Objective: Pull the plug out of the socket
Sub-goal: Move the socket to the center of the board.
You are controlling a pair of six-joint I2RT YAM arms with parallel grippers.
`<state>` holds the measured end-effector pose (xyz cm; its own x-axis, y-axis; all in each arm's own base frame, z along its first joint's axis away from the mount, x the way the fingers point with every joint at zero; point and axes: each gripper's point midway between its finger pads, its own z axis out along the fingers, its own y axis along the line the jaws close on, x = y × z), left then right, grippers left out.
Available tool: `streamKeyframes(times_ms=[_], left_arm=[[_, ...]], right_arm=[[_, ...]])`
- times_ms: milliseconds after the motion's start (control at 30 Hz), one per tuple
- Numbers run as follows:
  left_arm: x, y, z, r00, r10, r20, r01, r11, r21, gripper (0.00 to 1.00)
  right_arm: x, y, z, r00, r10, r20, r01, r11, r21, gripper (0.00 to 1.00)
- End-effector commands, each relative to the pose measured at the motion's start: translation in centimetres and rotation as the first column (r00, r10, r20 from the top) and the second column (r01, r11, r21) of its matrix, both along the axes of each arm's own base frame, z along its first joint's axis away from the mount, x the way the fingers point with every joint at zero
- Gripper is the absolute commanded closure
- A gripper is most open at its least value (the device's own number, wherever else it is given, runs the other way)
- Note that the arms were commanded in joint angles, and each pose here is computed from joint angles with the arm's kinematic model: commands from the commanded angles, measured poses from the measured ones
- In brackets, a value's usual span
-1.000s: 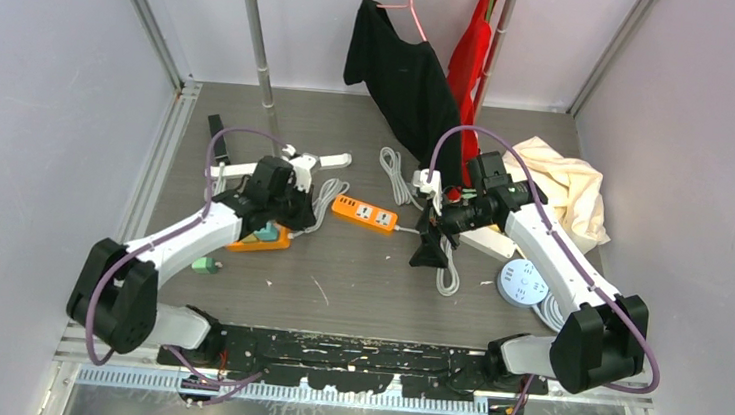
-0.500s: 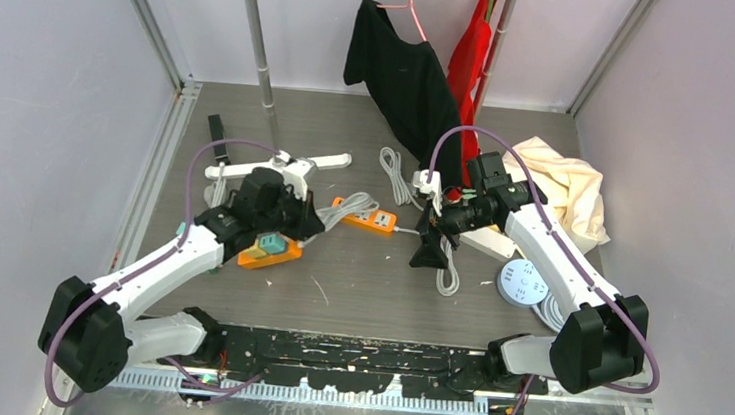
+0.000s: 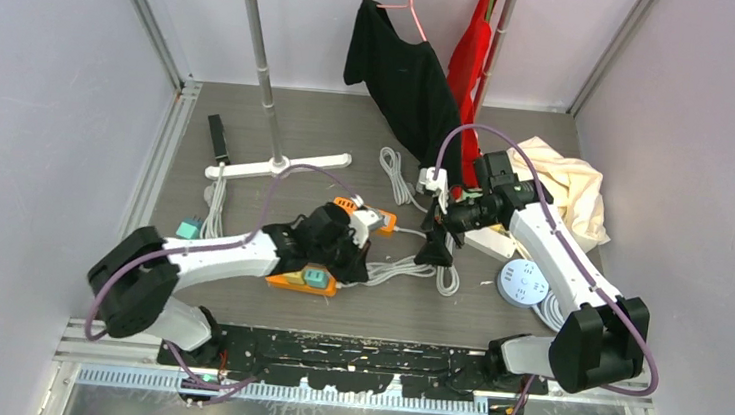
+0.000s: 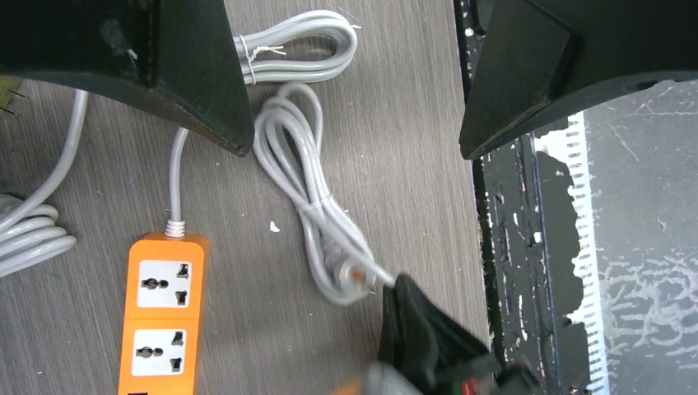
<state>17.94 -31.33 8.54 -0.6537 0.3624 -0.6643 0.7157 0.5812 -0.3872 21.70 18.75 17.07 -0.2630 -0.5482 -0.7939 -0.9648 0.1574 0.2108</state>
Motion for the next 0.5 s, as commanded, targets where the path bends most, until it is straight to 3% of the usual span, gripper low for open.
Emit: streamKeyframes(times_ms=[0,233,467], left_arm=[[0.8,-6.1,3.2,0.992,-0.078,0.094,0.09,0.987,-0.13,1.0],[0.8,-9.2,0.6,0.992,-0.103,0.074,0.109,0.991,-0.077,0.95],[1.1,-10.4,0.9,0.993,-0.08,0.089,0.089,0.992,-0.094,0.54]], right_arm=[[0.6,0.1,2.9,0.996,0.003,0.089,-0.008,0.999,0.053,0.0],[0.6,-0.3,3.2,0.995,-0.008,0.097,0.001,0.998,0.07,0.0],[0.3,-0.6,3.6,0.994,0.001,0.109,-0.011,0.996,0.089,0.0]])
